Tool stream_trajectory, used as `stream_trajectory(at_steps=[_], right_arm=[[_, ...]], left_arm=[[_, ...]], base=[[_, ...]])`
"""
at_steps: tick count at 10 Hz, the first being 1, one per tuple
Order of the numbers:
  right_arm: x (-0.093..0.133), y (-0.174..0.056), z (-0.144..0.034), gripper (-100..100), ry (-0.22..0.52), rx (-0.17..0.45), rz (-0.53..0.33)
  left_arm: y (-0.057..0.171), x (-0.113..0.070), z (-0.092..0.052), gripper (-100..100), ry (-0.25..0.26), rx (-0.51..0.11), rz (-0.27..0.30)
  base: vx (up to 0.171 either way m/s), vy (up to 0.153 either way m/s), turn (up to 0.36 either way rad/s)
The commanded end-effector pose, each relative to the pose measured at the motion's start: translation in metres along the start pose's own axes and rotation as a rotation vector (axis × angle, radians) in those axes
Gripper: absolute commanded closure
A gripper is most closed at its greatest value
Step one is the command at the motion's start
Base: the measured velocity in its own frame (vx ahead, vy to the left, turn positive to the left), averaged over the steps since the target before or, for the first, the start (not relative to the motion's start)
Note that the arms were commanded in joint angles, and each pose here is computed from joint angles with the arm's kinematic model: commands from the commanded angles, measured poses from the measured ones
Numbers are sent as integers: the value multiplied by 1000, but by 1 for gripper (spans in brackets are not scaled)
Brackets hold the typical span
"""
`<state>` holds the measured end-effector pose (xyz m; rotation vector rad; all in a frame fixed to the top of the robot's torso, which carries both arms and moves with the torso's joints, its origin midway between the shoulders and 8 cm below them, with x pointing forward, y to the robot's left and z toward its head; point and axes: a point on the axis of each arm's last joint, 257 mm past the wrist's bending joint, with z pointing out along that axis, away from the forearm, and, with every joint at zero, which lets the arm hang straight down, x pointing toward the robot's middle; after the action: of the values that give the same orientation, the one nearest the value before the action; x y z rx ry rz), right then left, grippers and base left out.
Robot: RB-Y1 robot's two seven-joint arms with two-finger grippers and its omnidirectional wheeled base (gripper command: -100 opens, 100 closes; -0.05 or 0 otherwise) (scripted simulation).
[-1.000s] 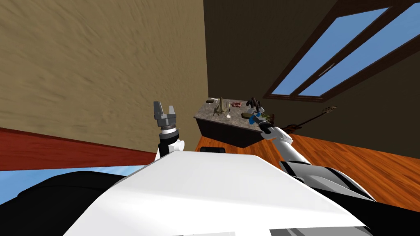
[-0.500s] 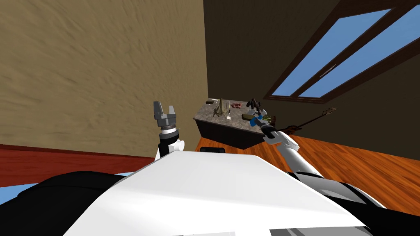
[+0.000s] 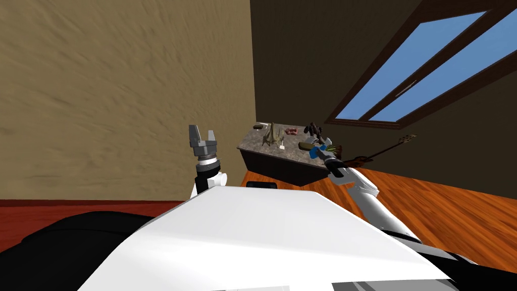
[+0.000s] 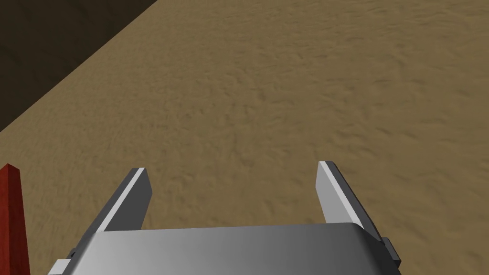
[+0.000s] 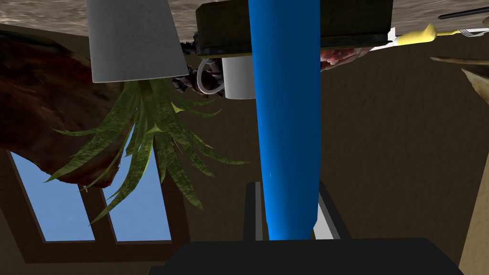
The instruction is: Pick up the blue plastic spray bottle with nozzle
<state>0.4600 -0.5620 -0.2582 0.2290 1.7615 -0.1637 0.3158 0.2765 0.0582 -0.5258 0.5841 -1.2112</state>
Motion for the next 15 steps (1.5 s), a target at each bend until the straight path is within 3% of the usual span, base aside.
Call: stream_trajectory(at_steps=[1,3,4,7,8,15], right_arm=[[-1,-5,-12,100,-2,5,0],[4,2,-27,100,7,-16,-12],[-3,-11,-36,100,-2,10,-4],[3,1,-56,100,10,-19,-19],[-5,-11,-65,100,1,6,-15],[-8,6,-113,100,16,-35,-38]], left_arm=[[0,0,0,0,0,0,0],[0,0,0,0,0,0,0],[0,0,0,0,0,0,0],[0,0,0,0,0,0,0],[0,0,0,0,0,0,0],[0,0,0,0,0,0,0]], base=[[115,-7,-9],[26,-3,1],[80,10,-14],[52,1,-6],[81,4,-6],[59,-1,-5]])
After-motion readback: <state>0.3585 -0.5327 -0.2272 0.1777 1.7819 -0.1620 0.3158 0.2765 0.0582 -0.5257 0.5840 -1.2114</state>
